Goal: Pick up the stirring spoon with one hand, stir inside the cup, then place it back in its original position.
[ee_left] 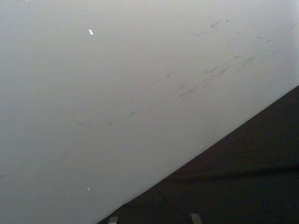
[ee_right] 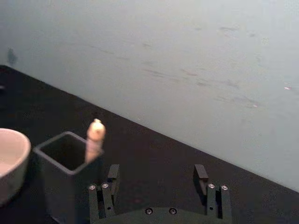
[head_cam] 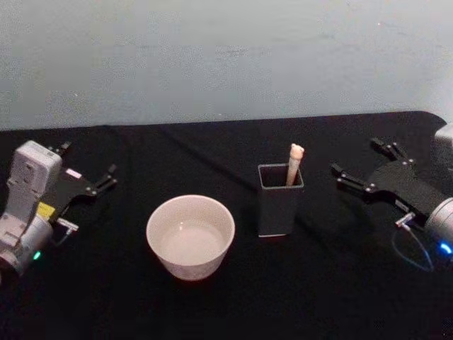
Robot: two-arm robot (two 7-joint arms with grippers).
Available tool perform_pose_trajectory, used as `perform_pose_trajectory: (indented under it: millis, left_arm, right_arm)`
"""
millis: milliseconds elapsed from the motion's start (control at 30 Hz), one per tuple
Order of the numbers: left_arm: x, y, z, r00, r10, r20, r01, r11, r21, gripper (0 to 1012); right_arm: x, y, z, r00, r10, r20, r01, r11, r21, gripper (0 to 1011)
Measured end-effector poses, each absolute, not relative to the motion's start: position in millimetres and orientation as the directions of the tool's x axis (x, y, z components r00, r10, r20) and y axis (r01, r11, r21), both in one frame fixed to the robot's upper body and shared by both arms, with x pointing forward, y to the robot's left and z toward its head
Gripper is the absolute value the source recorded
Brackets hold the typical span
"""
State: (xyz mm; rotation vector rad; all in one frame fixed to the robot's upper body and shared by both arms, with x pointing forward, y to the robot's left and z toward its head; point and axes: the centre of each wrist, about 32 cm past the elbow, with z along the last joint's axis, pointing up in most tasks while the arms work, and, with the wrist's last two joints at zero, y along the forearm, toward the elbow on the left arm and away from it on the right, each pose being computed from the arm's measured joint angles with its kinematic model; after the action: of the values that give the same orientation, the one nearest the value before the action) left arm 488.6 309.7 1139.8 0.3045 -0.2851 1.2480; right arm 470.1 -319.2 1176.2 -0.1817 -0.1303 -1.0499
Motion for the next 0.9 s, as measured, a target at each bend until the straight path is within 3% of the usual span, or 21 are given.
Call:
perform_pose_trajectory:
  millis: [900]
  left_arm:
    - [489,310,1140,0.292,0.88,0.374,-0.955,0.287,0.07,1001]
  right_arm:
    - [498,-283,1191,0.627,-0.778,0.041,0.774,0.617,-0.139,1000]
